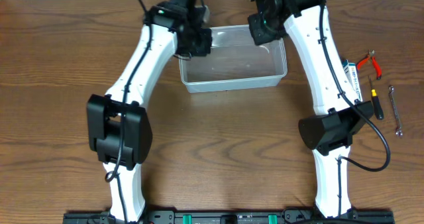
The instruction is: Pack container
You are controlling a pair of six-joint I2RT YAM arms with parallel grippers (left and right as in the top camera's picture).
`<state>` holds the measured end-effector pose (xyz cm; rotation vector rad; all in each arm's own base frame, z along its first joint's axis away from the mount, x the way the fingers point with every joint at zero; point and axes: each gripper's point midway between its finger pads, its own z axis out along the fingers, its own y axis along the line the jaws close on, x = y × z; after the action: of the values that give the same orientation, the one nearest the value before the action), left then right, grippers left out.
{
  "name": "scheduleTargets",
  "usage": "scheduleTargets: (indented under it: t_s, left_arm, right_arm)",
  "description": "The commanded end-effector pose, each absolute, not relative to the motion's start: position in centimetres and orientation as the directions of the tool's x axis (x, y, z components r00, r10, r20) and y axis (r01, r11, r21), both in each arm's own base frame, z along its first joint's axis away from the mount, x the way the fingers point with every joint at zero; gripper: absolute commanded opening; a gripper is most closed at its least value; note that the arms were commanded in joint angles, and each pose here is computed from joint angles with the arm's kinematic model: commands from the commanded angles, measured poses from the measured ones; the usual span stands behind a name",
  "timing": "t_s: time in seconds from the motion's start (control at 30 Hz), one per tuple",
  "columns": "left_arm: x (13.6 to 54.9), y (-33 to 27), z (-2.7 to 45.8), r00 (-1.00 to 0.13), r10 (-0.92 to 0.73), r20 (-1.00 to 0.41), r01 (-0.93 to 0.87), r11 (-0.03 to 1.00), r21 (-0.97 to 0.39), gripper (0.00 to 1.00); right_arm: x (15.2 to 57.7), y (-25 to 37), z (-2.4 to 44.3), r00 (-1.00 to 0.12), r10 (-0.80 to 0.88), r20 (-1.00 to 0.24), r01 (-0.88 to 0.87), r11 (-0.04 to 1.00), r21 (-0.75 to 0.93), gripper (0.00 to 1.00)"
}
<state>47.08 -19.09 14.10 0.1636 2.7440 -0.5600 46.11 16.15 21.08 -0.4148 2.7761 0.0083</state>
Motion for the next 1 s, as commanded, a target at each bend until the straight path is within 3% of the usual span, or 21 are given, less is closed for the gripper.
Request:
scheduleTargets:
  t_s: [0.0, 0.37, 0.6, 0.9, 0.93, 0.97]
  left_arm:
    - [48.8, -16.2, 18.4, -0.901, -0.072, -0.429, 0.108, 0.918, -0.382, 0.16]
    - [50.3, -8.0, 22.5, -0.832, -0.255, -0.492, -0.038, 0.912, -0.409, 0.17]
    - [50.0, -5.2, 22.2, -0.831, -0.301, -0.467, -0.101, 0.909, -0.405, 0.17]
    - [49.8, -2.6, 21.8, -0.826, -0.343, -0.448, -0.156, 0.902, -0.402, 0.17]
    - [49.7, -2.4, 21.8, -0.826, -0.347, -0.444, -0.163, 0.901, -0.402, 0.25]
    - [49.6, -2.1, 21.7, -0.826, -0.352, -0.441, -0.169, 0.900, -0.401, 0.27]
  right_arm:
    - [45.8, 16.2, 21.1, -0.910, -0.272, -0.313, -0.276, 0.961, -0.034, 0.01]
    - [44.5, 16.6, 19.2, -0.930, -0.280, -0.239, -0.290, 0.957, 0.007, 0.01]
    - [43.5, 16.2, 15.1, -0.949, -0.288, -0.128, -0.290, 0.957, -0.001, 0.01]
    - [43.2, 16.0, 11.5, -0.950, -0.302, -0.074, -0.302, 0.953, -0.007, 0.01]
    - [43.1, 15.9, 11.2, -0.951, -0.302, -0.068, -0.302, 0.953, -0.007, 0.01]
    - [42.9, 15.9, 10.9, -0.952, -0.301, -0.060, -0.301, 0.953, -0.007, 0.01]
